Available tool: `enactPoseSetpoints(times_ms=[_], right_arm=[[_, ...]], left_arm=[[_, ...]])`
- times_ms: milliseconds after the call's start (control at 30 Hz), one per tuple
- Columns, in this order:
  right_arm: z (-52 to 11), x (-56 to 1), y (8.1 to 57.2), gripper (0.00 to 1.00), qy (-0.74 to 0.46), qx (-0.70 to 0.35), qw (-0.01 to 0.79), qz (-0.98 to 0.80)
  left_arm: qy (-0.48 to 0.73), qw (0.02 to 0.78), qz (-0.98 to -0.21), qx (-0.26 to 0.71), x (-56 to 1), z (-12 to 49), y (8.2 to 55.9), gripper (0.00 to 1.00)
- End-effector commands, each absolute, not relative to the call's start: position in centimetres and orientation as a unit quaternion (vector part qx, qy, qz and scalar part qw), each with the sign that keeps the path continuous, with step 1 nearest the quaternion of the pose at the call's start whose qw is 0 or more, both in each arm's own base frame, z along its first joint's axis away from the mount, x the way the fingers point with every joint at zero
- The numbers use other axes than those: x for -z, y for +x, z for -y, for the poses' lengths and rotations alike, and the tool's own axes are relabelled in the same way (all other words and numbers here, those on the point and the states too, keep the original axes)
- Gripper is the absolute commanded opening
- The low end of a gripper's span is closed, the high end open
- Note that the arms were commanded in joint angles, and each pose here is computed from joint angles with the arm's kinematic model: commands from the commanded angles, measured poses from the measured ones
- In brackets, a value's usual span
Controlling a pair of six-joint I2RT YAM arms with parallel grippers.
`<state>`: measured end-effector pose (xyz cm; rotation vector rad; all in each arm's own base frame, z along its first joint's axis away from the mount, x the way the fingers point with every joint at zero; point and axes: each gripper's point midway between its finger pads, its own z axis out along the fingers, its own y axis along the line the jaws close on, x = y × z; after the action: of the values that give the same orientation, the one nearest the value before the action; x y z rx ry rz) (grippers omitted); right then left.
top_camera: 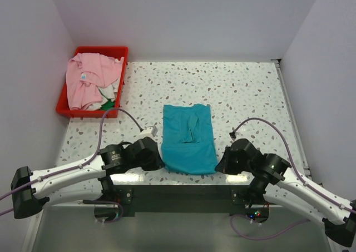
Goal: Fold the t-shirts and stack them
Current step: Fold the tshirt
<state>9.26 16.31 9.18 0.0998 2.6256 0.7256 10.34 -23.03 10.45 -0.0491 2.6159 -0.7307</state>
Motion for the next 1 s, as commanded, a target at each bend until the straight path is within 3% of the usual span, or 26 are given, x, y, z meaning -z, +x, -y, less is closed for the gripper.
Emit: enactPoseSetpoints(times_ms=[0, 600, 767, 967], right_arm=[[-16.2, -11.7, 10.3, 0.00, 0.023, -0.257, 0.240, -0.936], [-17.6, -18.2, 16.9, 0.00, -0.006, -0.188, 0.327, -0.926], [-18.3, -19.2, 20.5, 0.00, 0.016, -0.219, 0.322, -0.921], [-19.1, -19.5, 28.2, 0.00, 0.044, -0.247, 0.324, -0.912]], left_arm=[[-0.016, 0.248, -0.932, 0.263, -13.4, 23.1, 12.0, 0.00], [0.006, 0.312, -0.904, 0.294, -19.2, 24.7, 20.2, 0.00], [0.003, 0.306, -0.898, 0.317, -19.4, 25.4, 22.4, 0.00], [-0.021, 0.314, -0.884, 0.345, -19.8, 25.1, 29.0, 0.00]])
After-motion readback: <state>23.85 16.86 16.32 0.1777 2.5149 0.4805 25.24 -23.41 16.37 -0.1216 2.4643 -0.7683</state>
